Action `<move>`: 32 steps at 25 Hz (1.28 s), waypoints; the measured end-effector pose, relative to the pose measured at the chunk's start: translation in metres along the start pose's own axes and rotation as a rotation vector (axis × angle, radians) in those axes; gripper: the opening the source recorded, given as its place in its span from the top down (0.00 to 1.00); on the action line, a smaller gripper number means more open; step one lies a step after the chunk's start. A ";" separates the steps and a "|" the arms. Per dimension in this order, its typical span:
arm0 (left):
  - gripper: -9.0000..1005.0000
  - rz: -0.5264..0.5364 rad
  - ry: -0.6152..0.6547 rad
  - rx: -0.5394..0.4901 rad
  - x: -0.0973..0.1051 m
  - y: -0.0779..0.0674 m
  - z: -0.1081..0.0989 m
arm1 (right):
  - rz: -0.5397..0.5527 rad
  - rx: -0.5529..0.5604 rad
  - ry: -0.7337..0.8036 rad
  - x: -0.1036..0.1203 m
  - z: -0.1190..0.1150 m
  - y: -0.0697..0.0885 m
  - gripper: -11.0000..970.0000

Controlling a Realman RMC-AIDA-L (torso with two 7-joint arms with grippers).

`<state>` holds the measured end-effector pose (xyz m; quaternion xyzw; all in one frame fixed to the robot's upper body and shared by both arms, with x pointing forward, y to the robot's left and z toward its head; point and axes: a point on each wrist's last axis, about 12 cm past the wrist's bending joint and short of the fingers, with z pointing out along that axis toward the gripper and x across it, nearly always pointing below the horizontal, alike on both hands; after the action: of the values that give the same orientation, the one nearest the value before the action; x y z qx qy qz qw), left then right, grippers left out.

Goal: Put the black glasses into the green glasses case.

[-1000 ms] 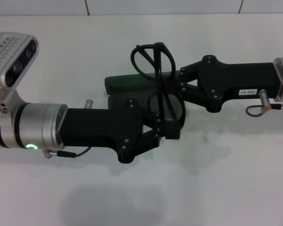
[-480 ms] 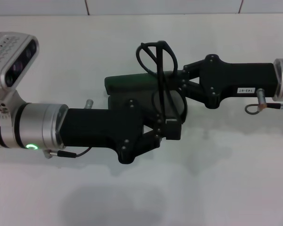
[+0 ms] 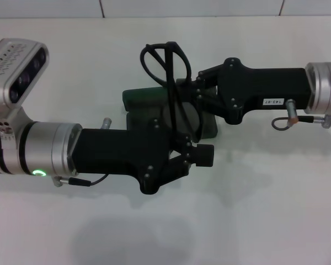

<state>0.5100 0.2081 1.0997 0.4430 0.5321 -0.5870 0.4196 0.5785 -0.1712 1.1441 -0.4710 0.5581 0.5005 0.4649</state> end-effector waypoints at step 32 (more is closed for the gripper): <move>0.93 -0.022 0.015 -0.100 0.013 -0.006 -0.023 | -0.046 0.081 0.005 0.007 -0.004 -0.004 0.89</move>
<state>0.5020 0.2316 1.0874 0.4199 0.5688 -0.5607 0.4310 0.5818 -0.1756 1.1368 -0.4657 0.5680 0.4655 0.4938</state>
